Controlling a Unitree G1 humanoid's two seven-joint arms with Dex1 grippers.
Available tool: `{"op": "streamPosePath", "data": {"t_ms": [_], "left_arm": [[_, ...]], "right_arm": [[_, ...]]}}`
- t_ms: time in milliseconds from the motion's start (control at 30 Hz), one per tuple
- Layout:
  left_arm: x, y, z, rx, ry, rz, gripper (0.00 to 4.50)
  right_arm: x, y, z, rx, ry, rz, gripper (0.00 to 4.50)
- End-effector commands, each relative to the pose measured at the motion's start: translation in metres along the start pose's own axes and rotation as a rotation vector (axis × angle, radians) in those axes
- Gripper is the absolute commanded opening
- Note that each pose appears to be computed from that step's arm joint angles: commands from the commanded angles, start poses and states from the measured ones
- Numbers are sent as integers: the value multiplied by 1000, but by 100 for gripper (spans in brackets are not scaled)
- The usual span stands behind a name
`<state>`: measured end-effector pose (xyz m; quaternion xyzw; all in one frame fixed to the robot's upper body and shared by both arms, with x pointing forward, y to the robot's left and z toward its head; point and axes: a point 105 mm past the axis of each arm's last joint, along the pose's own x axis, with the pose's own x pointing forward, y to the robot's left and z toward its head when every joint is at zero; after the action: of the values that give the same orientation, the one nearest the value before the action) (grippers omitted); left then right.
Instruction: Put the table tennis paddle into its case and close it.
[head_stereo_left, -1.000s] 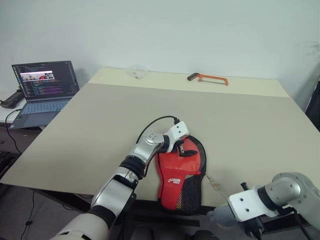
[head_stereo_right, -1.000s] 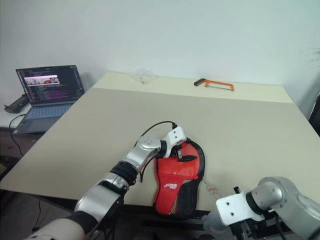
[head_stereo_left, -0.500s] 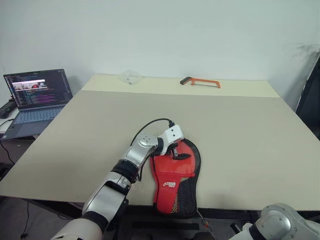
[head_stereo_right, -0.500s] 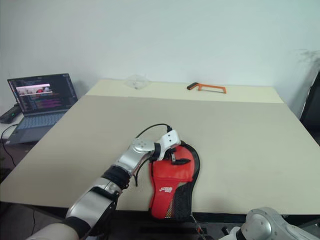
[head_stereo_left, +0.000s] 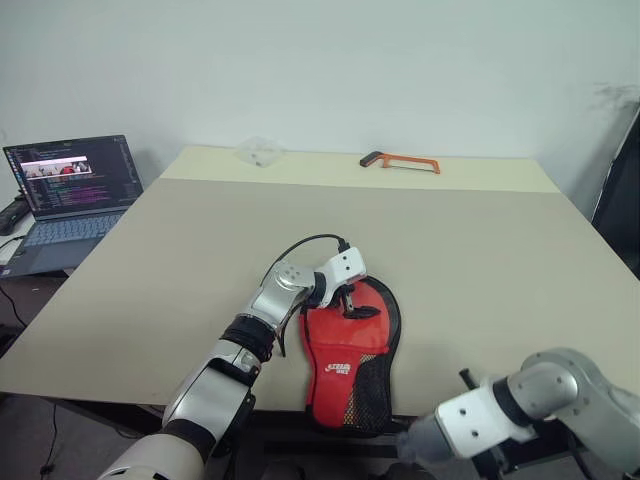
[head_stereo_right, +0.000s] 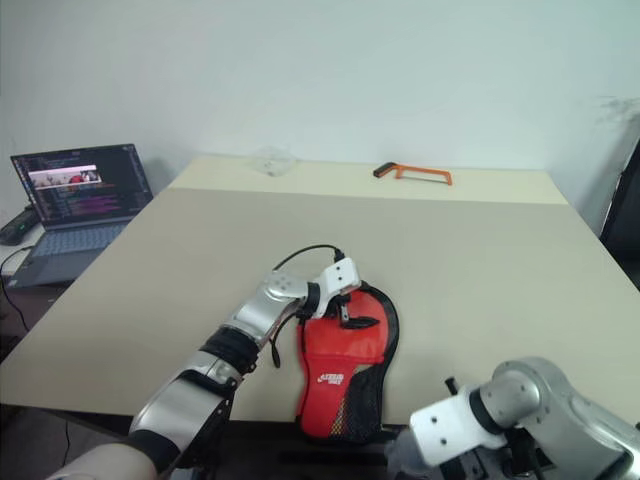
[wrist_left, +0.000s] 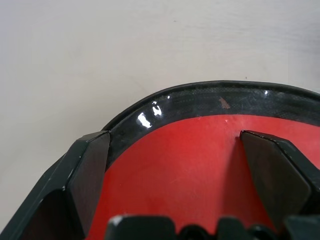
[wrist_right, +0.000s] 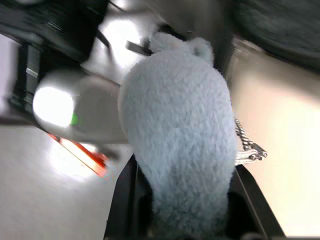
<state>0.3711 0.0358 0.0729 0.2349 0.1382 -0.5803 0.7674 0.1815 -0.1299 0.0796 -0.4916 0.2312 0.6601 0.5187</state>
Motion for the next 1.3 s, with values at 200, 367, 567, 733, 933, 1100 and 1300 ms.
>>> {"op": "streamPosePath", "data": {"t_ms": [200,367,567,733,933,1100,1300], "left_arm": [[-21,-3,-21,-61,35,-37,450],[-22,0,-17,-51,13,-14,450],[-26,-6,-12,-49,-24,-14,450],[-42,-18,-4,-66,-74,-62,450],[-62,-23,2,-78,-93,-88,450],[-98,-7,12,-88,-128,-41,450],[-170,-6,27,-70,-153,-28,450]], "right_arm": [[-48,-40,-10,-79,155,-166,67],[-54,-70,-31,-131,258,-270,102],[-47,-68,-48,-138,285,-214,308],[-45,-58,-44,-113,226,-163,448],[-51,-48,-41,-34,168,-119,448],[-86,-38,-29,107,34,-102,448],[-135,-37,-32,293,-179,-215,448]]}}
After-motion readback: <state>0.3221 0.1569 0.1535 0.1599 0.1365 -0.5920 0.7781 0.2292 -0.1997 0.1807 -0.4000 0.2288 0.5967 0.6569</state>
